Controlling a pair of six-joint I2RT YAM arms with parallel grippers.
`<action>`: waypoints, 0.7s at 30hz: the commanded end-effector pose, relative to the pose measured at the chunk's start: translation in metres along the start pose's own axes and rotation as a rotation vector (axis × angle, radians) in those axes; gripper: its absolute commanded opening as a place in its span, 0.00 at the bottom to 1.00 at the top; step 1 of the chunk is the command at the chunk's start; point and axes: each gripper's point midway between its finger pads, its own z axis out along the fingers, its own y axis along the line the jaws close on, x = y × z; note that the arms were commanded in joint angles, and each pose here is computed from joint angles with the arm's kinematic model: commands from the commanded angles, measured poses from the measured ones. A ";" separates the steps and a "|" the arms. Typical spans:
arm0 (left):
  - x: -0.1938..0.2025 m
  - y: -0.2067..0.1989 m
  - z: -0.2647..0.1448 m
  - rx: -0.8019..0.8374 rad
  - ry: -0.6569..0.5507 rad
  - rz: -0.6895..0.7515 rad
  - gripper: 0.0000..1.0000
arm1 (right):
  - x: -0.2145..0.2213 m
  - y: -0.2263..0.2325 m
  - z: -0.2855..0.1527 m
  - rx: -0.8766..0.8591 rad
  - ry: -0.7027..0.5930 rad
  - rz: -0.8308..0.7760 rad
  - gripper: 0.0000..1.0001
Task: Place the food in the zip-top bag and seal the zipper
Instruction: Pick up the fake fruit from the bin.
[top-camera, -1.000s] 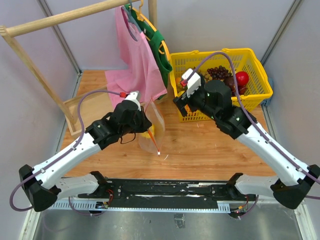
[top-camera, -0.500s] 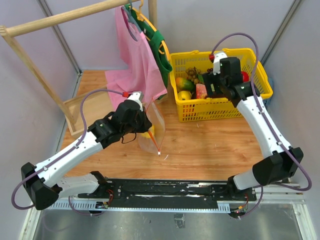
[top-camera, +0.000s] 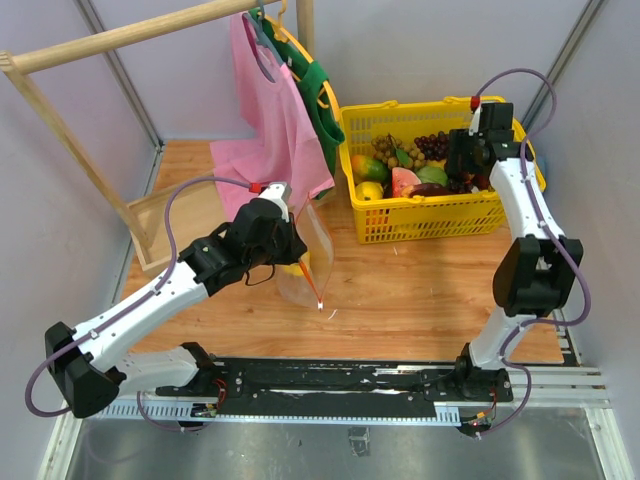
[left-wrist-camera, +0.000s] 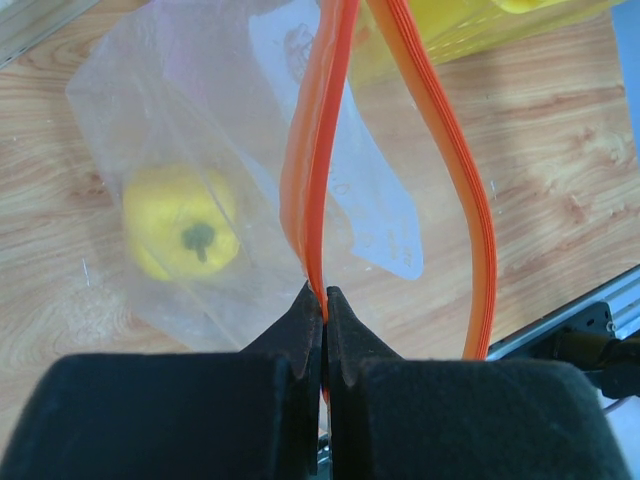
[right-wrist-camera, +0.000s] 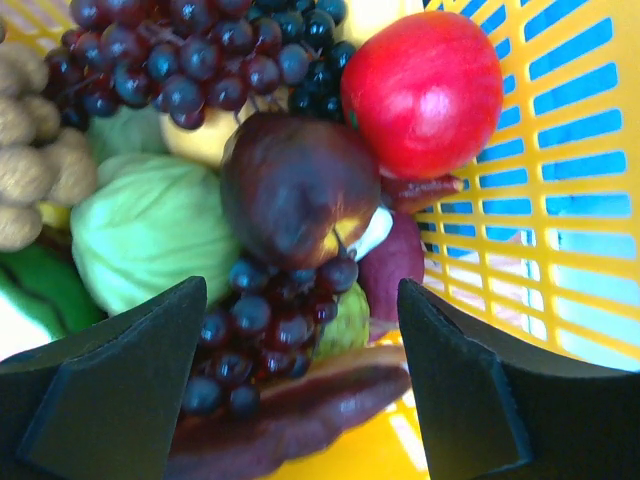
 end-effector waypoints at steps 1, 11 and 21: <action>-0.004 -0.001 0.002 0.017 -0.020 0.016 0.00 | -0.022 -0.009 0.026 -0.037 -0.052 0.119 0.79; -0.001 -0.002 0.006 0.019 -0.001 0.020 0.00 | 0.002 -0.003 0.082 -0.152 -0.011 0.295 0.87; -0.002 -0.005 0.004 0.031 0.002 0.019 0.00 | 0.017 0.020 0.102 -0.295 0.003 0.314 0.79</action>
